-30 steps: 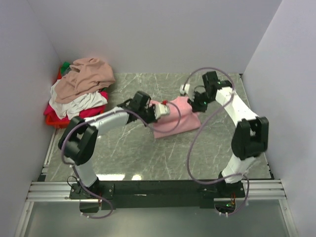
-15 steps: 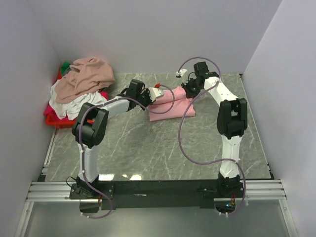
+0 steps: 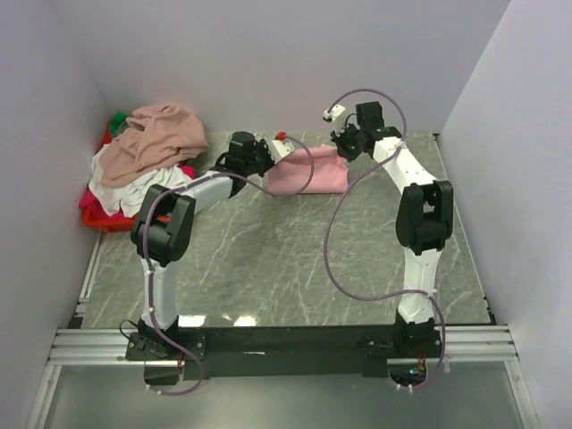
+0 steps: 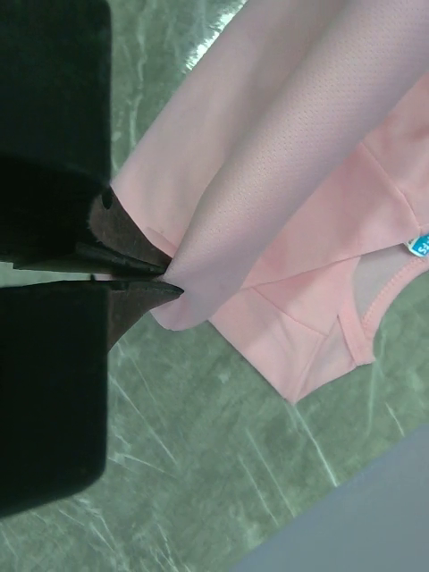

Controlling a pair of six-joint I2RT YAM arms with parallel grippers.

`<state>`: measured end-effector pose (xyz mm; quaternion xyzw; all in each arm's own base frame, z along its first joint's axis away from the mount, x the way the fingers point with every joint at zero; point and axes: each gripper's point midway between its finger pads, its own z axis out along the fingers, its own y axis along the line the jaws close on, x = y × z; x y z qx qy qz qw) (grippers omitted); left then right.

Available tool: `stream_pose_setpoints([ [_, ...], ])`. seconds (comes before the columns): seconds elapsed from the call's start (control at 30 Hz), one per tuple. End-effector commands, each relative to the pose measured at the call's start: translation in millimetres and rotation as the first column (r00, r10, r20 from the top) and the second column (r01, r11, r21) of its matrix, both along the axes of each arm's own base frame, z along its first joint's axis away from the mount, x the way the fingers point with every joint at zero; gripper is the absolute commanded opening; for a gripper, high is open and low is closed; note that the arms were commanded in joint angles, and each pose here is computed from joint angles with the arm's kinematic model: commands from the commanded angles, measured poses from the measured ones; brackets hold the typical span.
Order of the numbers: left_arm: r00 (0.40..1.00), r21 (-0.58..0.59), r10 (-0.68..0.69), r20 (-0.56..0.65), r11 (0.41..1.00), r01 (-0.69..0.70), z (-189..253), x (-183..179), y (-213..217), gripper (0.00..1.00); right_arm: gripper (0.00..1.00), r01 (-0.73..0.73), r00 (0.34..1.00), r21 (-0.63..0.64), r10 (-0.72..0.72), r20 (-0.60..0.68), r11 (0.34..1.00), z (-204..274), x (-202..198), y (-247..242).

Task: Fold and stack the t-shirts
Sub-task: Fold the tshirt

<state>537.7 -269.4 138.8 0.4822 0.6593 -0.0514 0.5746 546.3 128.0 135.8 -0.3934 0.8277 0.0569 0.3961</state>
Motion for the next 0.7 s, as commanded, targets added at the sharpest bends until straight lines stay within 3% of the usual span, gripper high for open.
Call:
stream_pose_setpoints([
  [0.0,0.995,-0.03,0.077,0.071,0.997,-0.075,10.6,34.6,5.3,0.0,0.0,0.086,0.992,0.026,-0.088,0.094,0.996,11.3,32.1,-7.6],
  [0.07,0.993,-0.057,0.089,0.077,0.995,-0.085,20.2,51.1,3.0,0.0,0.0,0.112,0.991,0.018,-0.113,0.068,0.994,-5.3,42.4,-8.9],
  [0.27,0.991,-0.06,0.121,0.051,0.991,-0.118,-6.1,78.6,-3.4,0.0,0.0,0.19,0.978,0.013,-0.19,0.084,0.982,-9.4,71.8,-15.1],
  [0.5,0.986,-0.055,0.164,0.04,0.985,-0.162,-27.5,85.1,2.2,0.0,0.0,0.219,0.97,-0.005,-0.217,0.106,0.976,-16.0,79.0,-20.0],
  [0.67,0.982,-0.095,0.179,0.053,0.98,-0.173,-15.4,90.6,0.0,0.0,0.0,0.23,0.967,0.005,-0.229,0.112,0.973,-16.1,79.0,-20.4],
])
